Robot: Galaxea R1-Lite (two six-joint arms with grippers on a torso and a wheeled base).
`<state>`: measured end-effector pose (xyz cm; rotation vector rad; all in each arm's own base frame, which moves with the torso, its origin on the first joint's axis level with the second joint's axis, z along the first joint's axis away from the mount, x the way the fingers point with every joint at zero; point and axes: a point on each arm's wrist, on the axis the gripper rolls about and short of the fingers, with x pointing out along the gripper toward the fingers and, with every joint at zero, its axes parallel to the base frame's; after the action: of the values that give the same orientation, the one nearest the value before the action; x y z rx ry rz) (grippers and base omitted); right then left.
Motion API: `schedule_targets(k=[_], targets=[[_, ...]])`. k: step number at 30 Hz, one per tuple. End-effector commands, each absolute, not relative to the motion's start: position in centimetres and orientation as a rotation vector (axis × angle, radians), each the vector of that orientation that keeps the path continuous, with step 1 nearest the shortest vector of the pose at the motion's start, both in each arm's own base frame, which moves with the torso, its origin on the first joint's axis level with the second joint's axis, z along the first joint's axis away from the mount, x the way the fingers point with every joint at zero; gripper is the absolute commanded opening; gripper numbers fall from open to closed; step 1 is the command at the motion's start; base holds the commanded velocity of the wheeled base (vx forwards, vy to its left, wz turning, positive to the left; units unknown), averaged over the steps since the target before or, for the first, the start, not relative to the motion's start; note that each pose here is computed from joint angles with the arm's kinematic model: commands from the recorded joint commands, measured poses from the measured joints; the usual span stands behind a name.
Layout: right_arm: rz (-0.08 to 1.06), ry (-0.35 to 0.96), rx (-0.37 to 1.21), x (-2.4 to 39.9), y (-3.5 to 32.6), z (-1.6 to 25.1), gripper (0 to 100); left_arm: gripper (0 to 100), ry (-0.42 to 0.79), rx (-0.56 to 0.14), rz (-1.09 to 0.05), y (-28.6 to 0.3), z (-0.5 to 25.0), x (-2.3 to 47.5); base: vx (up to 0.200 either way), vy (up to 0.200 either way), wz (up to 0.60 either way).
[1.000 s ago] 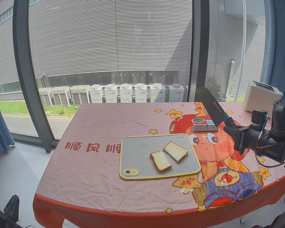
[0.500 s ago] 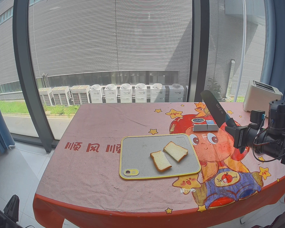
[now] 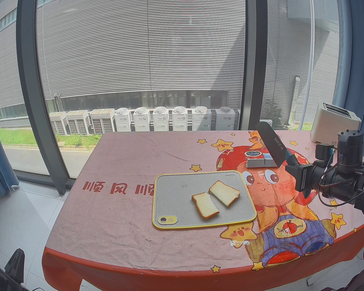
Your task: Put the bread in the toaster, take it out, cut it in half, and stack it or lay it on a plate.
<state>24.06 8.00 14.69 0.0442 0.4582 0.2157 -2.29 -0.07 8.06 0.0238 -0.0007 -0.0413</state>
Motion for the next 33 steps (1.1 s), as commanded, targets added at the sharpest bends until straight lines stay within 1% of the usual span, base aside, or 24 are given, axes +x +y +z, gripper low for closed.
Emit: schedule_targets(k=[1,17,33], targets=[[0.216,0.462,0.044,24.2,8.1,14.6,0,0,0.000,0.023,-0.041,-0.1,7.6,-2.3,0.000,0.000,0.00],[0.178,0.483,0.048,25.5,7.4,13.7,0,0,0.000,0.023,-0.041,-0.1,7.6,-2.3,0.000,0.000,0.00],[0.173,0.518,0.047,25.5,7.4,13.1,0,0,-0.001,0.025,-0.041,-0.1,7.6,-2.3,0.000,0.000,0.00]])
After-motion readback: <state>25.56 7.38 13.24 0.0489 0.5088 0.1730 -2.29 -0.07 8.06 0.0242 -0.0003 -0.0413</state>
